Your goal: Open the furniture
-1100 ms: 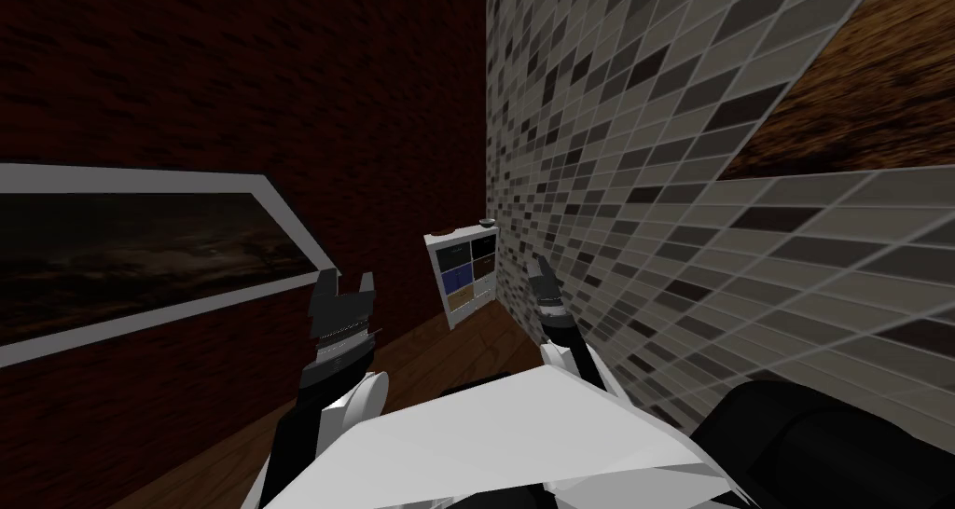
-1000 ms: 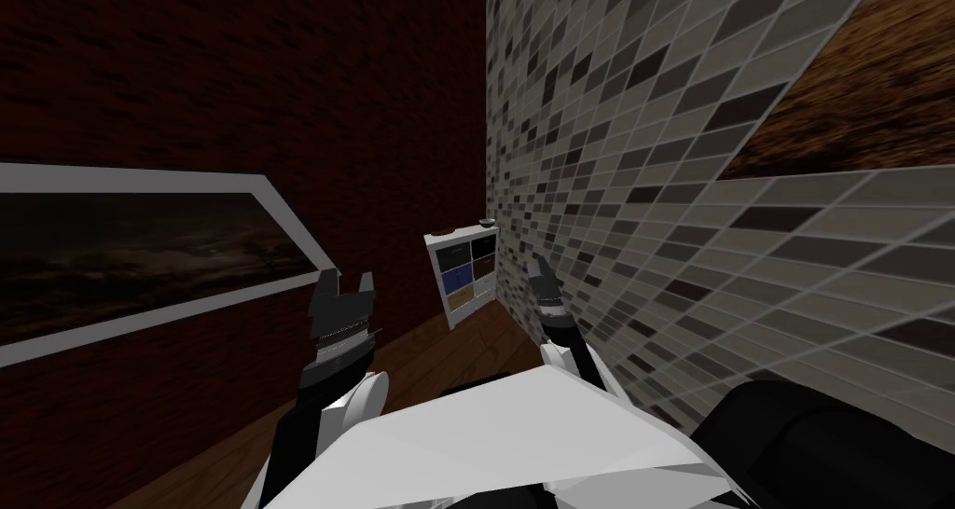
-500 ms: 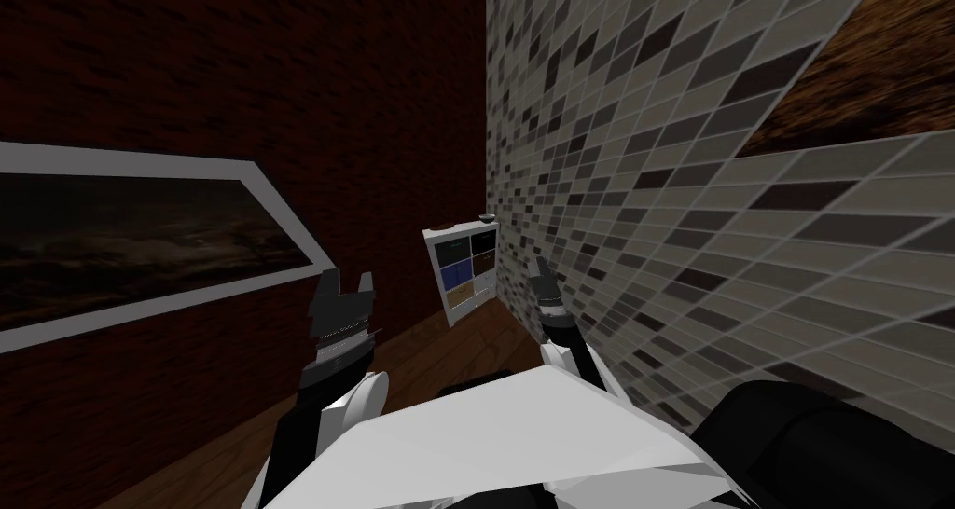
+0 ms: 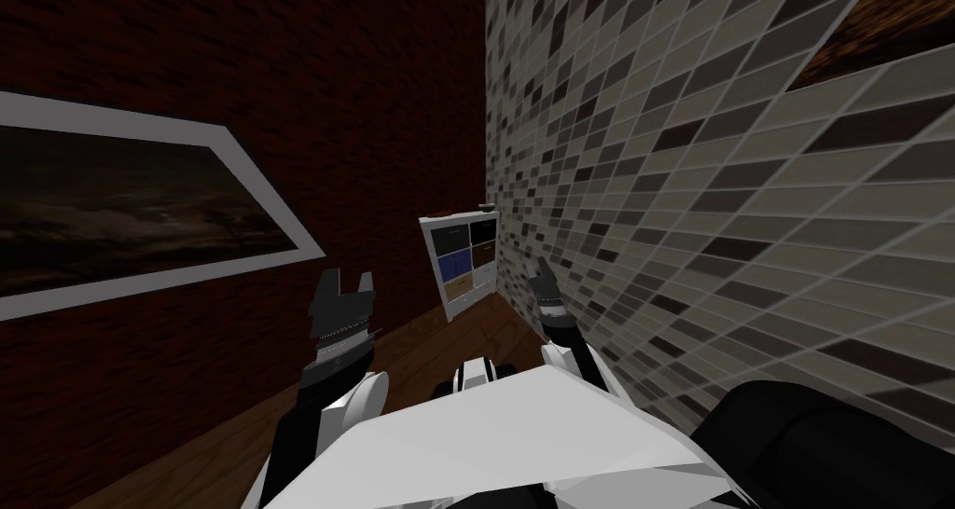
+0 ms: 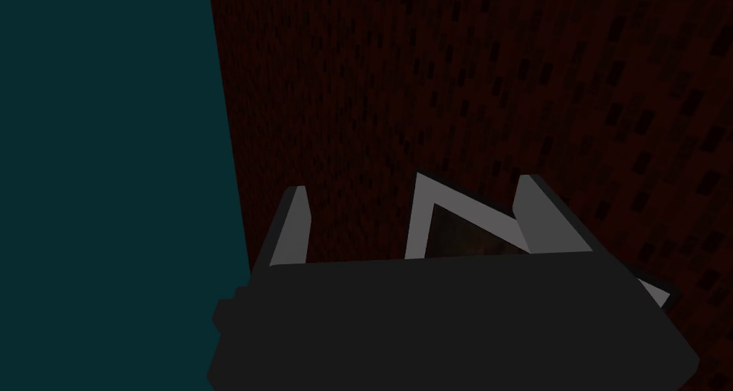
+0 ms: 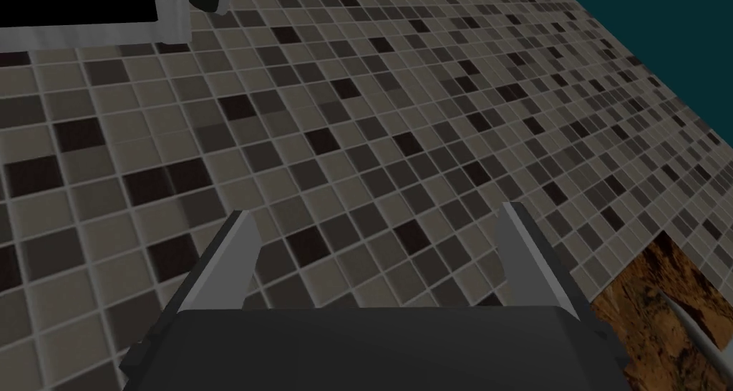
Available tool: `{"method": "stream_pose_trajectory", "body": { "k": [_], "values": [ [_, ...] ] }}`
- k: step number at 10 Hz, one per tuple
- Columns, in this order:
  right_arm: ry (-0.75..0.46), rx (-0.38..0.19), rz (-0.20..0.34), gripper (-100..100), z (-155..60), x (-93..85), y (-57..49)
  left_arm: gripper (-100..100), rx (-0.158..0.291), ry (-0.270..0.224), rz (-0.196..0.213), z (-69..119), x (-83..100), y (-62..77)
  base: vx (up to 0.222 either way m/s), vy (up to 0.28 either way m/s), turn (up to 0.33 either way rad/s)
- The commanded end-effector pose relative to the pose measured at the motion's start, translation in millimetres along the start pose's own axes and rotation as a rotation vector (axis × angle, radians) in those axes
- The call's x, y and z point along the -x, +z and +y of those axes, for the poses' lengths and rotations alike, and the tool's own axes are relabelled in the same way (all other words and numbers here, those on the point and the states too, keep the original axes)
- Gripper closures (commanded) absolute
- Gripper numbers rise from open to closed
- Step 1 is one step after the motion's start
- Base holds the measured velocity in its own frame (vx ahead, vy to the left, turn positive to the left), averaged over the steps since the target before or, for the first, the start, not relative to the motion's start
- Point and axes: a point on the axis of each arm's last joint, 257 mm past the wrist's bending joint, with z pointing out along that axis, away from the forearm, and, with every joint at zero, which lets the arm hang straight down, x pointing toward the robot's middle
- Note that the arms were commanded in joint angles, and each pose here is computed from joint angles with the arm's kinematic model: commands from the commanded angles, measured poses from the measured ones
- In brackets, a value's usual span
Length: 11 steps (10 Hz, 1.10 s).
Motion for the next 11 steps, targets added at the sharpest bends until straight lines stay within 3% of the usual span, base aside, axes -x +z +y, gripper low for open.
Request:
{"method": "stream_pose_trajectory", "body": {
  "k": [1,2,3,5,6,7,8,9,10,11],
  "values": [
    [0.085,-0.089,0.008,-100,-33,4.0,-0.6,0,0.0,0.0,0.0,0.1,0.0,0.0,0.015,0.044,-0.036],
    [0.122,-0.128,0.005,-100,-47,6.0,-2.0,0,0.0,0.0,0.0,0.1,0.0,0.0,0.011,0.056,-0.036],
    [0.132,-0.132,0.0,-100,-48,7.2,-2.1,0,0.0,0.0,0.0,0.1,0.0,0.0,0.006,0.047,-0.011],
    [0.218,-0.223,-0.013,-100,-82,11.5,-6.7,0,0.0,0.0,0.0,0.1,0.0,0.0,0.016,0.044,-0.039],
    [0.241,-0.232,-0.025,-100,-84,13.7,-7.3,0,0.0,0.0,0.0,0.1,0.0,0.0,0.016,0.041,-0.013],
    [0.287,-0.281,-0.035,-100,-102,15.7,-10.7,0,0.0,0.0,0.0,0.1,0.0,0.0,0.018,0.049,-0.021],
    [0.305,-0.289,-0.044,-100,-104,17.0,-11.4,0,0.0,0.0,0.0,0.1,0.0,0.0,0.015,0.039,-0.016],
    [0.353,-0.342,-0.056,-100,-123,18.6,-15.8,0,0.0,0.0,0.0,0.1,0.0,0.0,0.026,0.054,-0.04],
    [0.375,-0.348,-0.067,-100,-125,19.9,-16.5,0,0.0,0.0,0.0,0.1,0.0,0.0,0.023,0.044,-0.016],
    [0.422,-0.403,-0.081,-100,-145,21.2,-21.9,0,0.0,0.0,0.0,0.1,0.0,0.0,0.019,0.044,-0.025]
  ]
}}
